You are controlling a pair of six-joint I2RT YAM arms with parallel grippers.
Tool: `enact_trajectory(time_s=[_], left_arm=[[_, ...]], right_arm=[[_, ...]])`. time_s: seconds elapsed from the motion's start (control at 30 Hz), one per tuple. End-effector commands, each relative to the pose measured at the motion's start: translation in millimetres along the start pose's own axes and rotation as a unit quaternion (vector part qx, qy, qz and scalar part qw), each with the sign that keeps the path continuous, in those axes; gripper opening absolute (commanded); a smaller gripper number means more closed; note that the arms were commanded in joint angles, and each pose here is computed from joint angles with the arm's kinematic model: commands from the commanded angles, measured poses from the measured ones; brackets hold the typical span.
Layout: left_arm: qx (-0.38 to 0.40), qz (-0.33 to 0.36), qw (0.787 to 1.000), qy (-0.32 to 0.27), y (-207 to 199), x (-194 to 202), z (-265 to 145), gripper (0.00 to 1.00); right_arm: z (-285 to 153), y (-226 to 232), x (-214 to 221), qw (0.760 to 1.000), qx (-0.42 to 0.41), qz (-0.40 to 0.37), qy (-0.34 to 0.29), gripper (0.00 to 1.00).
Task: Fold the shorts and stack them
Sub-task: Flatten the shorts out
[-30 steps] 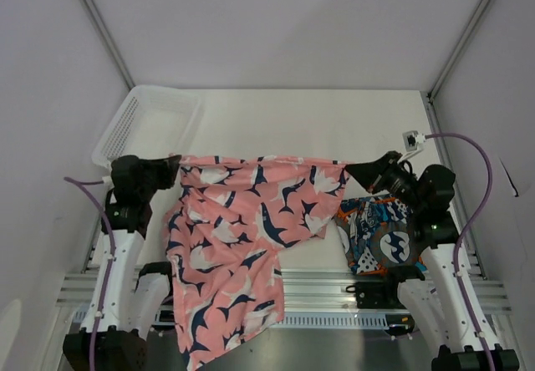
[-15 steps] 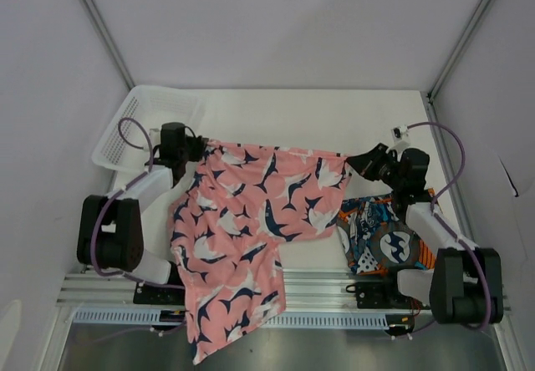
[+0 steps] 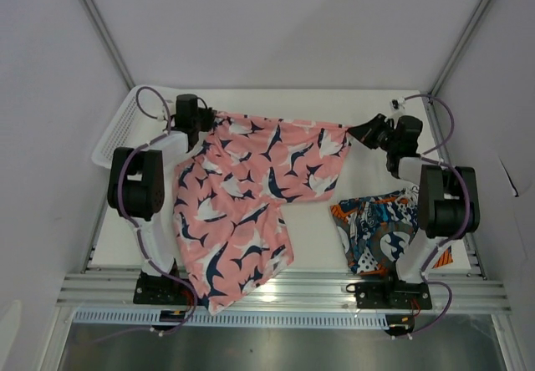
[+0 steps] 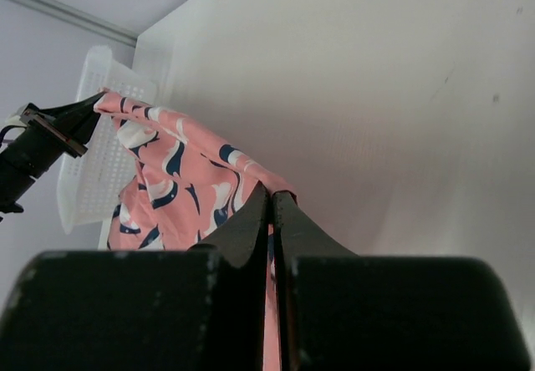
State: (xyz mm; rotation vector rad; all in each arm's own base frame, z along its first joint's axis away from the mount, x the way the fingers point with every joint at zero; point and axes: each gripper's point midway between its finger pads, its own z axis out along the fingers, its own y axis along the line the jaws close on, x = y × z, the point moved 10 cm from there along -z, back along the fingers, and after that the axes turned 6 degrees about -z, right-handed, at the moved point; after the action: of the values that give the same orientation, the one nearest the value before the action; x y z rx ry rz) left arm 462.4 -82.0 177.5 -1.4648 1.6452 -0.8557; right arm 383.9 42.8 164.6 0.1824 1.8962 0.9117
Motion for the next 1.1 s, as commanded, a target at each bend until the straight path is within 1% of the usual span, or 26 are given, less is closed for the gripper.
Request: enact_trajectory(time_s=[0.0,0.03,0.13,0.17,0.2,0.23,0.27,0.3,0.33,0.37,0.4,0.43,0.47,0.5,0.53,0.6,0.67,0.7,0.73,0.8,0.83,0.93,1.0,1.03,1.07], left_arm=[[0.053,0.016,0.998,-0.01,-30,-1,14,0.0],[0.059,0.017,0.998,-0.008,-35,0,22,0.0],[0.057,0.024,0.998,0.0,-30,3,37,0.0],[0.071,0.028,0.997,-0.001,-40,2,38,0.0],[0.073,0.031,0.997,0.001,-41,2,40,0.09],[0.083,0.037,0.996,0.001,-48,2,41,0.18],[0.089,0.05,0.995,-0.002,-51,1,41,0.31],[0.096,0.054,0.994,-0.01,-55,-1,40,0.63],[0.1,0.059,0.993,-0.015,-59,-2,37,0.78],[0.109,0.07,0.991,-0.018,-67,-3,31,0.97],[0.115,0.078,0.99,-0.02,-75,-4,26,0.99],[0.105,0.09,0.99,-0.018,-76,-4,23,0.99],[0.117,0.108,0.987,-0.022,-89,-7,14,0.99],[0.113,0.119,0.986,-0.023,-90,-7,10,0.99],[0.117,0.128,0.985,-0.022,-93,-7,5,0.99],[0.134,0.155,0.979,-0.017,-101,-4,-11,0.99],[0.141,0.192,0.971,-0.005,-106,3,-21,0.99],[0.14,0.205,0.969,0.004,-108,13,-30,0.99],[0.141,0.216,0.966,0.009,-106,19,-33,0.99],[0.148,0.241,0.959,0.033,-105,39,-40,0.99],[0.15,0.246,0.957,0.04,-104,45,-40,0.99],[0.17,0.264,0.946,0.084,-100,69,-40,0.99],[0.166,0.275,0.94,0.113,-95,89,-34,0.99],[0.154,0.28,0.939,0.125,-85,98,-26,0.99],[0.155,0.285,0.936,0.137,-83,111,-26,0.99]], right_arm=[[23,-2,-30,0.998,-0.037,-0.026,-0.038,0.0],[34,-6,-36,0.998,-0.04,-0.028,-0.039,0.0],[50,-12,-47,0.998,-0.044,-0.026,-0.042,0.0],[58,-8,-61,0.997,-0.052,-0.036,-0.052,0.0],[67,-17,-57,0.998,-0.043,-0.026,-0.039,0.0],[71,-18,-62,0.998,-0.043,-0.026,-0.04,0.02],[77,-15,-74,0.998,-0.043,-0.032,-0.043,0.3],[80,-17,-77,0.998,-0.039,-0.032,-0.041,0.47],[83,-19,-78,0.998,-0.034,-0.032,-0.038,0.56],[84,-17,-84,0.998,-0.027,-0.034,-0.036,0.7],[82,-17,-85,0.998,-0.02,-0.043,-0.034,0.77],[77,-10,-91,0.998,-0.017,-0.051,-0.039,0.81],[73,-10,-89,0.998,-0.003,-0.047,-0.029,0.88],[70,-10,-88,0.999,0.011,-0.046,-0.025,0.88],[64,-4,-90,0.998,0.014,-0.056,-0.025,0.88],[54,-8,-76,0.999,0.028,-0.045,-0.002,0.88],[43,-2,-72,0.999,0.028,-0.046,-0.003,0.87],[39,-1,-66,0.999,0.026,-0.043,0.002,0.87],[33,-4,-49,0.999,0.02,-0.026,0.022,0.86],[26,1,-40,0.999,0.004,-0.023,0.028,0.85],[22,-2,-25,0.999,0.002,-0.01,0.047,0.82],[15,3,-7,0.998,-0.017,-0.002,0.065,0.78],[8,3,10,0.996,-0.013,0.006,0.085,0.77],[5,2,16,0.996,-0.009,0.013,0.091,0.76],[1,0,27,0.994,-0.006,0.031,0.101,0.76]])
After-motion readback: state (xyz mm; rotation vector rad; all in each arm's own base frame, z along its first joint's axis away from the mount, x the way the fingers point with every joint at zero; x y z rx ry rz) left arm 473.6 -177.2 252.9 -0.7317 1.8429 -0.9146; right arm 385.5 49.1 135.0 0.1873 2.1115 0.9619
